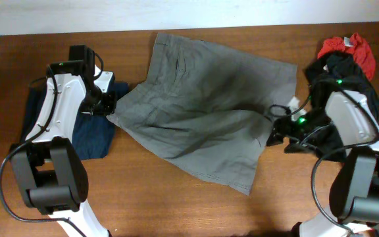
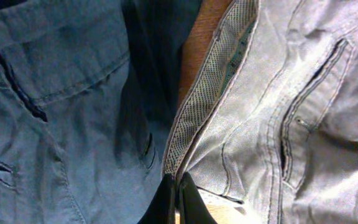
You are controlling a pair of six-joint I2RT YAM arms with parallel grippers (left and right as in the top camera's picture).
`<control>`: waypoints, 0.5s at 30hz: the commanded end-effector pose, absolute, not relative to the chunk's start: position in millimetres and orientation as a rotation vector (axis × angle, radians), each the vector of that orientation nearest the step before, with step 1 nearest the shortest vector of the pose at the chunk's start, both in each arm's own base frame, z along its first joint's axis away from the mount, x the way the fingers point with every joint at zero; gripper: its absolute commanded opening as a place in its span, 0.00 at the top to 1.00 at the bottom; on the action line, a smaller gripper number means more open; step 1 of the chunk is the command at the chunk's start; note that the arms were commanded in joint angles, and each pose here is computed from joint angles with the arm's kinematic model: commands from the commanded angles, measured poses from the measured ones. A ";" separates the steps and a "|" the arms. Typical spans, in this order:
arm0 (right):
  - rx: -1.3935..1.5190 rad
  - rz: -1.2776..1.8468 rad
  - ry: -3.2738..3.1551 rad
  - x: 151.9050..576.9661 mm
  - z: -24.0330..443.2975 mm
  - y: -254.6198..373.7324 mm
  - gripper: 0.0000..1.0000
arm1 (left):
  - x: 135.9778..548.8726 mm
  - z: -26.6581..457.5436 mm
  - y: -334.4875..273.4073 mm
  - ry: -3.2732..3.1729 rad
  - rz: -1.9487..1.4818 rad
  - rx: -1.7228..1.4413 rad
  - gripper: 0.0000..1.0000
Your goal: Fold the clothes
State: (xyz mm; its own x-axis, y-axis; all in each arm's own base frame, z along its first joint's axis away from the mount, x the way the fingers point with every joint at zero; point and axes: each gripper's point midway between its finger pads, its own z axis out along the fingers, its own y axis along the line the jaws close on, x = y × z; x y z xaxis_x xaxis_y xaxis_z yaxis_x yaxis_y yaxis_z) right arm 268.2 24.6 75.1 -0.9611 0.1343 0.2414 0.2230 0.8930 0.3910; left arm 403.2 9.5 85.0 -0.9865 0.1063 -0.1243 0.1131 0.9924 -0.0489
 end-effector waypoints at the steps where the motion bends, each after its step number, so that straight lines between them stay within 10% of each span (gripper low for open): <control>1: -0.207 -0.640 -2.804 249.0 63.3 38.6 0.35 | 416.8 106.8 7.5 2.947 -0.105 0.153 1.00; 15: -0.019 -0.890 -2.704 194.3 23.6 104.8 0.38 | 424.0 132.6 3.3 2.913 -0.137 0.158 1.00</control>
State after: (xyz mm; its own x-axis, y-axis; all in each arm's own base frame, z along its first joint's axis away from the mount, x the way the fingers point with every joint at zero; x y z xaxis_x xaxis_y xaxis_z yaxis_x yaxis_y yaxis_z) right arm 197.0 90.5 14.3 -0.9448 -0.0311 0.3261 0.1551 0.8343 0.5290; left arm 422.1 5.2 121.1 -0.9743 0.1065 -0.1986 0.1219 0.9903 -0.0668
